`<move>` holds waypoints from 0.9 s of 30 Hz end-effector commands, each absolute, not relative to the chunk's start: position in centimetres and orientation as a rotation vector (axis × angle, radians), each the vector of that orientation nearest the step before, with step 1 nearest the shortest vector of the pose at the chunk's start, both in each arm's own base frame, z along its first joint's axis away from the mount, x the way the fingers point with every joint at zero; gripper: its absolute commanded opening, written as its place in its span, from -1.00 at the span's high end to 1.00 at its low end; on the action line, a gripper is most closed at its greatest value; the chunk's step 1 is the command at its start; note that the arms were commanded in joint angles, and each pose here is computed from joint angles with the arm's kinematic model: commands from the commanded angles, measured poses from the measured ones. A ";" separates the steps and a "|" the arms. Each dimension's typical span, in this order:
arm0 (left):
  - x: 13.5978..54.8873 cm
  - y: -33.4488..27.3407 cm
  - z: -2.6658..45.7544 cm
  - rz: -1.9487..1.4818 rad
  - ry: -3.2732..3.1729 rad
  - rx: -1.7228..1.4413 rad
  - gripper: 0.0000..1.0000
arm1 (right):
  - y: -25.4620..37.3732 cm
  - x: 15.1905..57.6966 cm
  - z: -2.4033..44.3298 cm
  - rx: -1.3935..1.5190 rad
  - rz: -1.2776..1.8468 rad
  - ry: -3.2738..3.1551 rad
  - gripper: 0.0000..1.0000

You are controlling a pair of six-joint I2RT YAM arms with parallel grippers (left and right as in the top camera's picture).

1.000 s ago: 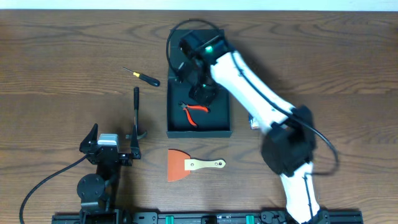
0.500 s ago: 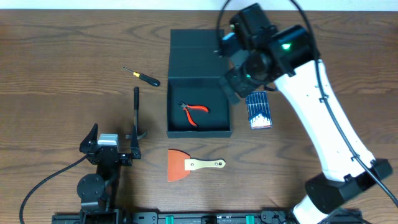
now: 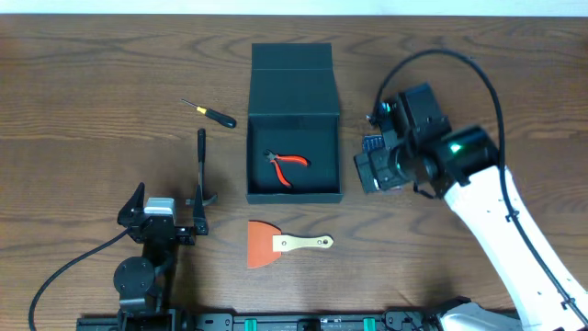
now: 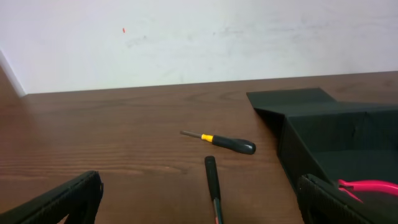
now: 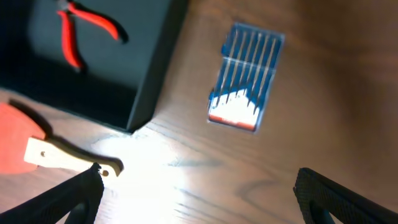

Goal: Pack container
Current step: 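Move the right gripper over the clear screwdriver case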

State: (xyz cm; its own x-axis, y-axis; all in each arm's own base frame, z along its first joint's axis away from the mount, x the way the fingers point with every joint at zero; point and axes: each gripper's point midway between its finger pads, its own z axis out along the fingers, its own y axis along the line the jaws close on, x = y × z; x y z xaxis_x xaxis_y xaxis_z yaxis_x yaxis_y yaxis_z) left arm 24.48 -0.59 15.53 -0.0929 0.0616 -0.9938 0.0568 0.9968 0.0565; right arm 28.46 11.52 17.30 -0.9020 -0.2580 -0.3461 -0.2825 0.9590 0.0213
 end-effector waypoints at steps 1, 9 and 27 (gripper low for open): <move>24.4 -0.6 14.0 0.008 1.711 0.101 -0.97 | 10.6 28.4 15.4 -0.151 0.120 2.802 -0.99; 24.4 -0.6 14.0 0.008 1.711 0.101 -0.97 | 8.8 30.0 12.8 0.093 0.065 2.744 -0.98; 24.4 -0.6 14.0 0.008 1.711 0.101 -0.97 | 7.4 32.7 6.7 0.147 -0.010 2.793 -0.89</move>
State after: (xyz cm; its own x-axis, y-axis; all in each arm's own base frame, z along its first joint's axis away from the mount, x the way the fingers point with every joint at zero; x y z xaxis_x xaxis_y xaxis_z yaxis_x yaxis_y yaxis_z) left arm 24.48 -0.59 15.52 -0.0929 0.0616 -0.9938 0.0568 0.9968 0.0565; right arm 32.76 8.05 7.78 -0.9260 0.1042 -0.3629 0.0977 0.9946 0.0362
